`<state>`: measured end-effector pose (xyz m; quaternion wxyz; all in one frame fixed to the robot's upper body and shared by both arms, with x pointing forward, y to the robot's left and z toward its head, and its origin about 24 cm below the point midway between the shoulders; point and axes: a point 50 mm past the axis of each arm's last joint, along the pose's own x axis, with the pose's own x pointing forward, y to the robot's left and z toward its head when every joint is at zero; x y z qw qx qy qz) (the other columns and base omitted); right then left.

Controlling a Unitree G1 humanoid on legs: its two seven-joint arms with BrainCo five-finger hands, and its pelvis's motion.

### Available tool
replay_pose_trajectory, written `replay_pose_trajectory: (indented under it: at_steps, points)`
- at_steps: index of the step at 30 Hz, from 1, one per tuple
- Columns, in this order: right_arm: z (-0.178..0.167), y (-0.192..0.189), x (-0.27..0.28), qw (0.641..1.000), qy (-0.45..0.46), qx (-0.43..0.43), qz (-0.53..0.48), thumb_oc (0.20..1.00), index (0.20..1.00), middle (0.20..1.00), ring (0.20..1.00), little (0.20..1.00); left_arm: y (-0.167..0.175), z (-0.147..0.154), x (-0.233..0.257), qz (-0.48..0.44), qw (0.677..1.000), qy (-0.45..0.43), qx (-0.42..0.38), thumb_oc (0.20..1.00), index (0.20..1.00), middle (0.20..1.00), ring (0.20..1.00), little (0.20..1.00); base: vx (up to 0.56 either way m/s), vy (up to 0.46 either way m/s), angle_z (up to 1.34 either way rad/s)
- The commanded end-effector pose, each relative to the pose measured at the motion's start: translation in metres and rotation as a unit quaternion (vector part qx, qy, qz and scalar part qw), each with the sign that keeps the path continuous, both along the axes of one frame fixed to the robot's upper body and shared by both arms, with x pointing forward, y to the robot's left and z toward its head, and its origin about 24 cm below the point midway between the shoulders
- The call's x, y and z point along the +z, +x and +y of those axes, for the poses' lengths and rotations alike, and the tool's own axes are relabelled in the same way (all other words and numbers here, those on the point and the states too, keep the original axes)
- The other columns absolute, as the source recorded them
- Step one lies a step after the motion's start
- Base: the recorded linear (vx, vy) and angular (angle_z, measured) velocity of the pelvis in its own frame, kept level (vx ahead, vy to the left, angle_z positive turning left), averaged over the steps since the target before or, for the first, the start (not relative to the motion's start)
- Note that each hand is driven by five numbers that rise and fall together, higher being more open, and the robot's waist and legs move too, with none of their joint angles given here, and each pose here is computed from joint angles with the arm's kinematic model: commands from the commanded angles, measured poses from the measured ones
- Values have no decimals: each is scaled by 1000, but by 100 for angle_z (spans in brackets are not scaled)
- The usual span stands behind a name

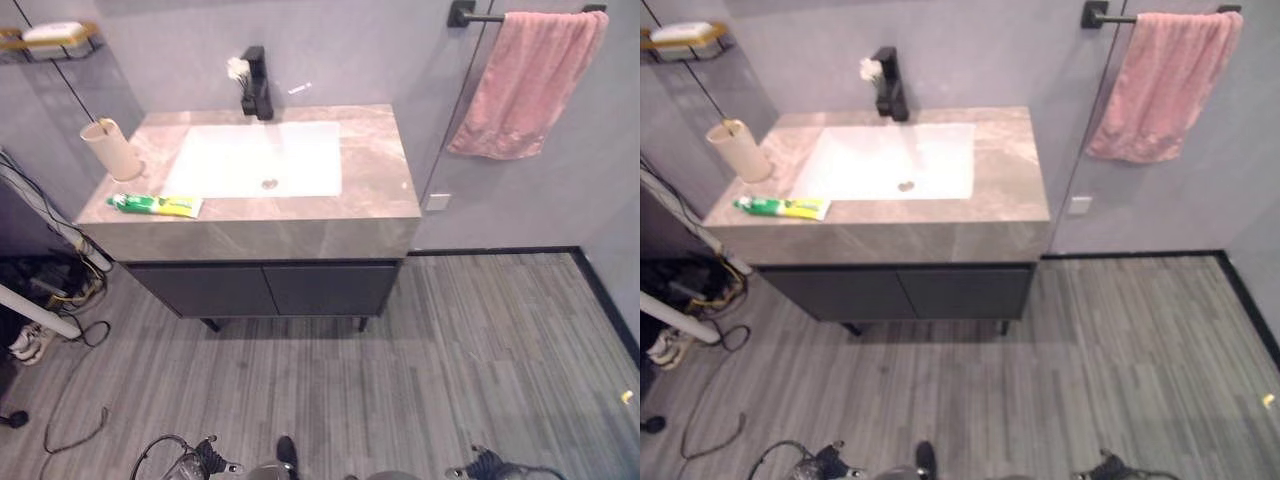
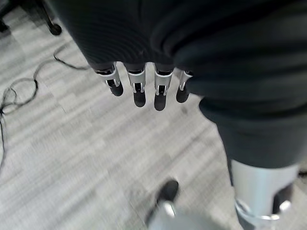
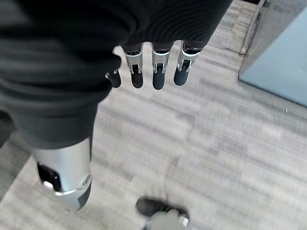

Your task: Put brush and paste in cup on sink, flatten towel.

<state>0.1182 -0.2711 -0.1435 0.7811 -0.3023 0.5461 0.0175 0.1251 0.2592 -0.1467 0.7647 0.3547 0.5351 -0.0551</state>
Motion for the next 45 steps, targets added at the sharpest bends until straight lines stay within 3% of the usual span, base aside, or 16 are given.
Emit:
replay_pose_trajectory:
  at_steps: [1, 7, 18, 32, 45]
  points:
    - [17, 28, 7, 998, 11, 42, -51, 1000, 1000, 1000, 1000, 1000, 26, 26, 20, -78, 996, 23, 41, 1000, 1000, 1000, 1000, 1000, 53, 542, -237]
    - [37, 28, 4, 994, 36, 87, -61, 1000, 1000, 1000, 1000, 1000, 1, 23, 9, -22, 999, 26, 15, 1000, 1000, 1000, 1000, 1000, 132, 327, -51]
    - [13, 13, 5, 997, 7, 68, -43, 1000, 1000, 1000, 1000, 1000, 33, -8, 12, -73, 997, -10, -33, 1000, 1000, 1000, 1000, 1000, 41, -48, 20]
    - [13, 20, 7, 995, -4, 89, -46, 1000, 1000, 1000, 1000, 1000, 21, -5, 8, -58, 998, -4, -12, 1000, 1000, 1000, 1000, 1000, 92, 112, -7]
    - [40, 69, 28, 982, 30, 124, -140, 1000, 1000, 1000, 1000, 1000, 29, 0, 14, -80, 996, 3, -38, 1000, 1000, 1000, 1000, 1000, 47, 253, -23]
